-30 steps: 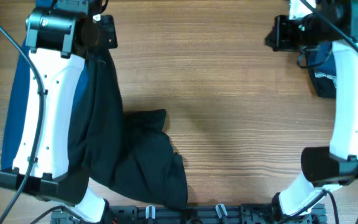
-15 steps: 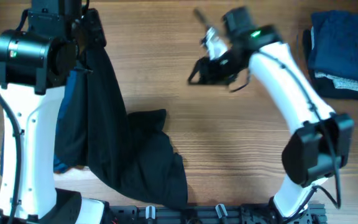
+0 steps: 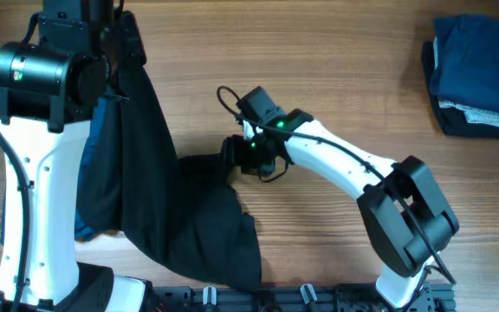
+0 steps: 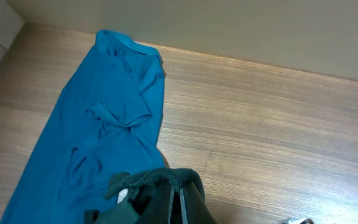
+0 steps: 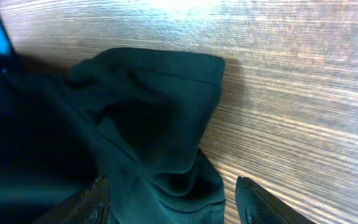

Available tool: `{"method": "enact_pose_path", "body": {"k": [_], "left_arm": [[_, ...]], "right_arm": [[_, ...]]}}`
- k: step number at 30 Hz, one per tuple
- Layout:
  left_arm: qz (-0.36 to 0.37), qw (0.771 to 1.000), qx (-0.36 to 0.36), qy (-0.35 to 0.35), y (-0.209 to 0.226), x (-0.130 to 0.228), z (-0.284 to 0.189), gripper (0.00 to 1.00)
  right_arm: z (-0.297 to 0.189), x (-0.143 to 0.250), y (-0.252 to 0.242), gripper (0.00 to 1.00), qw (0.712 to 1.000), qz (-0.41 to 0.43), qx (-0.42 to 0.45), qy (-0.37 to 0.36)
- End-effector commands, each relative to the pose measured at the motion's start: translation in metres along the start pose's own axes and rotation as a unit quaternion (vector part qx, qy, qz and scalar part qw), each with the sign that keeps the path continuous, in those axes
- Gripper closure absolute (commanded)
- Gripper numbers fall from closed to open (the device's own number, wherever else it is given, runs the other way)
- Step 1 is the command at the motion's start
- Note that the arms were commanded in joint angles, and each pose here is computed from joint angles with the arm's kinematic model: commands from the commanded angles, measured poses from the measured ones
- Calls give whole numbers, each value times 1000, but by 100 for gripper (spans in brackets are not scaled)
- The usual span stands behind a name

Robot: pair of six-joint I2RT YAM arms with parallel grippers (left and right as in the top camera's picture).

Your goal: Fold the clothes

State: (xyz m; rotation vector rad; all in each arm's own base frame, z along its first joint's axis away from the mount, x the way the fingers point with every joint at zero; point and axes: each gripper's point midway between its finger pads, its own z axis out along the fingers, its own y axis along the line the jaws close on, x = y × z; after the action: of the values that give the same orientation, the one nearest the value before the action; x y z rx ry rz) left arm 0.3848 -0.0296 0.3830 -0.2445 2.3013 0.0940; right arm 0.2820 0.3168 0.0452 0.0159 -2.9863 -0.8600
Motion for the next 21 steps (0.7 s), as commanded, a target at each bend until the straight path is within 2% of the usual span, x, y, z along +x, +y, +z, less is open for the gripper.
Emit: {"method": "enact_pose_path", "body": {"k": [1,6,12,14,18,21], "left_arm": [[-13,1000,-5,-15,5,-5,-8,96],[-13,1000,-6,-13,5,-5,-8,96],[-12,1000,-6,-11,5,-4,-8,96],[-12,1000,-6,-11,5,-4,-8,96],[-12,1000,-6,-11,5,-4,-8,96],[-12,1000,-6,-11,5,-4,-8,96]], "right_arm": [[9,-4,-7,34,998,51,28,-27],[29,-11,-3,35,997,72,15,-34],[42,-13,-4,43,996,91,4,-27],[42,-14,-3,53,995,91,4,-30],[48,-17,-3,63,994,105,-3,-30],[54,-15,-2,85,994,104,-12,-19]]}}
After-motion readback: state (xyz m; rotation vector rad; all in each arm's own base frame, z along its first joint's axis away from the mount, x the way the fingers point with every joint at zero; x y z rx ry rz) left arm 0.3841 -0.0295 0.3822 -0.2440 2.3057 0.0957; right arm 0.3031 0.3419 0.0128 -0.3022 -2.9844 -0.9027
